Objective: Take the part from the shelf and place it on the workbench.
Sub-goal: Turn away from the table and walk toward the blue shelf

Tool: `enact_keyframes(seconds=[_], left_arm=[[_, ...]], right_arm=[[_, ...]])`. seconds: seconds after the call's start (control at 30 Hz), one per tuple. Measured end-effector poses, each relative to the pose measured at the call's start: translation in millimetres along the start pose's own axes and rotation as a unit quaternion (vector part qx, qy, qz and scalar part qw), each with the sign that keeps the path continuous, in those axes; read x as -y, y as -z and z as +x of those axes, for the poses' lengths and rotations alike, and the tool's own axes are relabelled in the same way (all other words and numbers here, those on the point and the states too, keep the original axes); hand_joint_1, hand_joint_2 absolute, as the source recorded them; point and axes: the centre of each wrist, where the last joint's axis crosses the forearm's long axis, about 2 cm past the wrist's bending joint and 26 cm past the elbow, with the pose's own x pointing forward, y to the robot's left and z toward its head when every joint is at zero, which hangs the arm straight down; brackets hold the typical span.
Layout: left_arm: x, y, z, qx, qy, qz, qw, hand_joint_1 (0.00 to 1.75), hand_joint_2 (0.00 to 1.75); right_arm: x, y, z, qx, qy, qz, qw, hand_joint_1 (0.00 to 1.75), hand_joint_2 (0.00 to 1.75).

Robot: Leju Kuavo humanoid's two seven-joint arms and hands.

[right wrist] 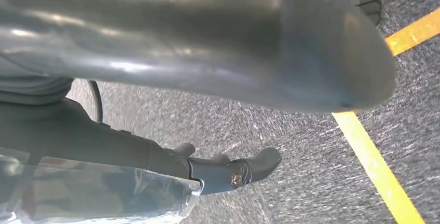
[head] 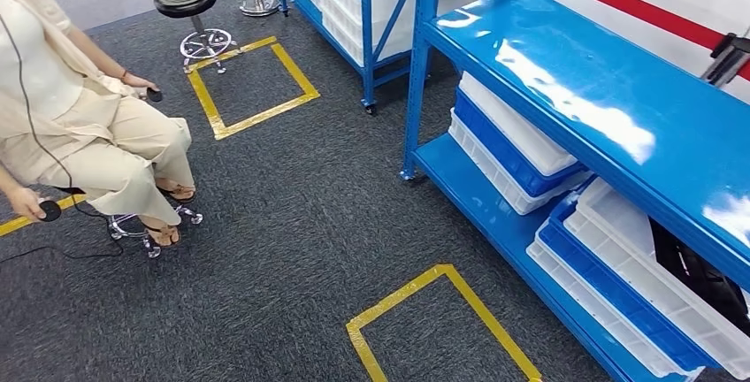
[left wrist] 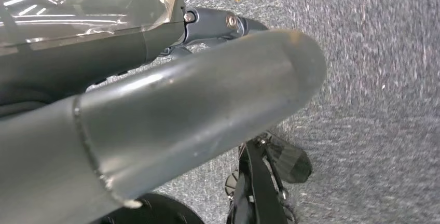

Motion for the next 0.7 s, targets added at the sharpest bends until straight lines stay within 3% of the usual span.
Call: enact_keyframes(seconds=[0.7], left_arm=[[-4.1, 2.0, 2.7, -0.004, 0.004, 0.007, 1.000, 0.00, 0.00]], right_arm=[[-3.7, -2.1, -4.1, -0.007, -0.003, -0.018, 1.000, 0.00, 0.00]])
